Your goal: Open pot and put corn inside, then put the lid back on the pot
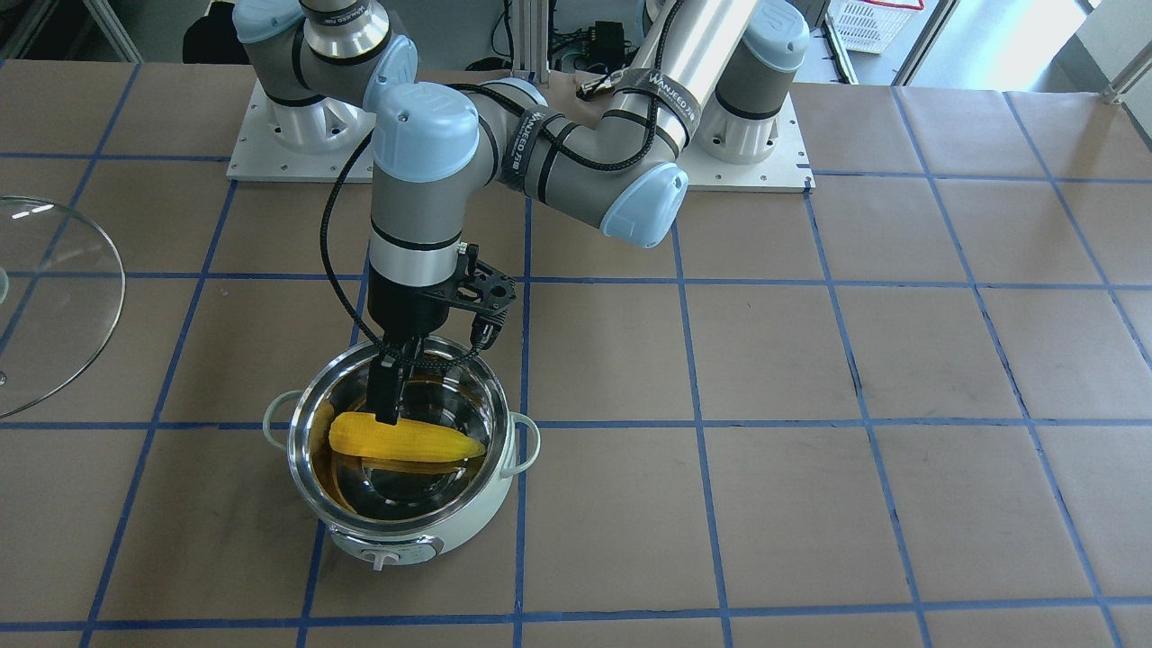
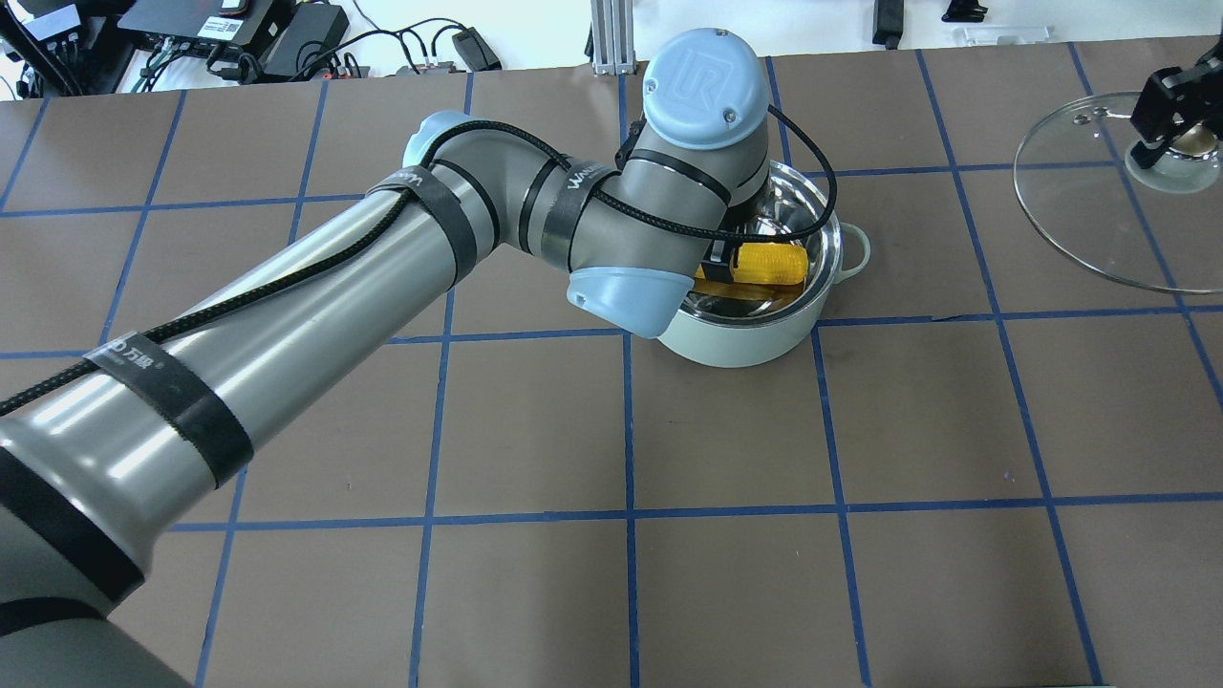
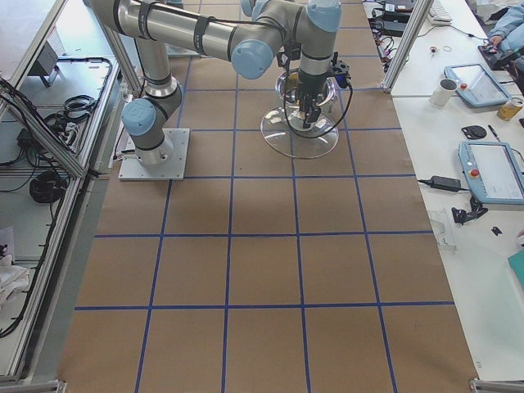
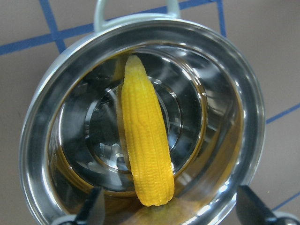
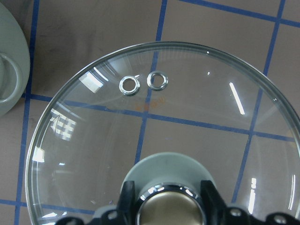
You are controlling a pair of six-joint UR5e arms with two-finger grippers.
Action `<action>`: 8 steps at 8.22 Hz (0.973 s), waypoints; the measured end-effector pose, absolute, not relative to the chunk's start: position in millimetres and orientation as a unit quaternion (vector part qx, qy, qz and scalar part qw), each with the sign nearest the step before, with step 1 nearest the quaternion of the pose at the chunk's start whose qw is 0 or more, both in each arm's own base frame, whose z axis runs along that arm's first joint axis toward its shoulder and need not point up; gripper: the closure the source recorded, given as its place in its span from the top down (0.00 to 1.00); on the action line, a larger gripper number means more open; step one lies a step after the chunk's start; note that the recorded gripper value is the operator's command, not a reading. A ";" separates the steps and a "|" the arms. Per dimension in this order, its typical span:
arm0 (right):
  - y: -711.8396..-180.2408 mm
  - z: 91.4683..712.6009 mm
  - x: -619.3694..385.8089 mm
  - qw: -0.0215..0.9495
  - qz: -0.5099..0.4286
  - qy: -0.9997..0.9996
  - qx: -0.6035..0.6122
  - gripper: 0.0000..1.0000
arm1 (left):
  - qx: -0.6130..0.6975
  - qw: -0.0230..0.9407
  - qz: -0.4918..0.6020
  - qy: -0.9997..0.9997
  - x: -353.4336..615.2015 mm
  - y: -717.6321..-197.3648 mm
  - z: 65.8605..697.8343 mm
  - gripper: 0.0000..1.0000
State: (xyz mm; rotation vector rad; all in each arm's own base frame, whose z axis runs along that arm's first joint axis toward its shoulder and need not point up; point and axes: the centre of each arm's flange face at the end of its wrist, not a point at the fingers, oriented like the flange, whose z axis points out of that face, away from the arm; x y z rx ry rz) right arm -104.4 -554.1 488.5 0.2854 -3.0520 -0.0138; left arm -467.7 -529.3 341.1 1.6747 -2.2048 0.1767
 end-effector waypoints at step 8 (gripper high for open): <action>-586.3 474.7 6.5 0.028 0.039 -0.999 0.015 0.28 | 0.258 0.139 0.102 -0.951 -282.3 -585.8 438.8 1.00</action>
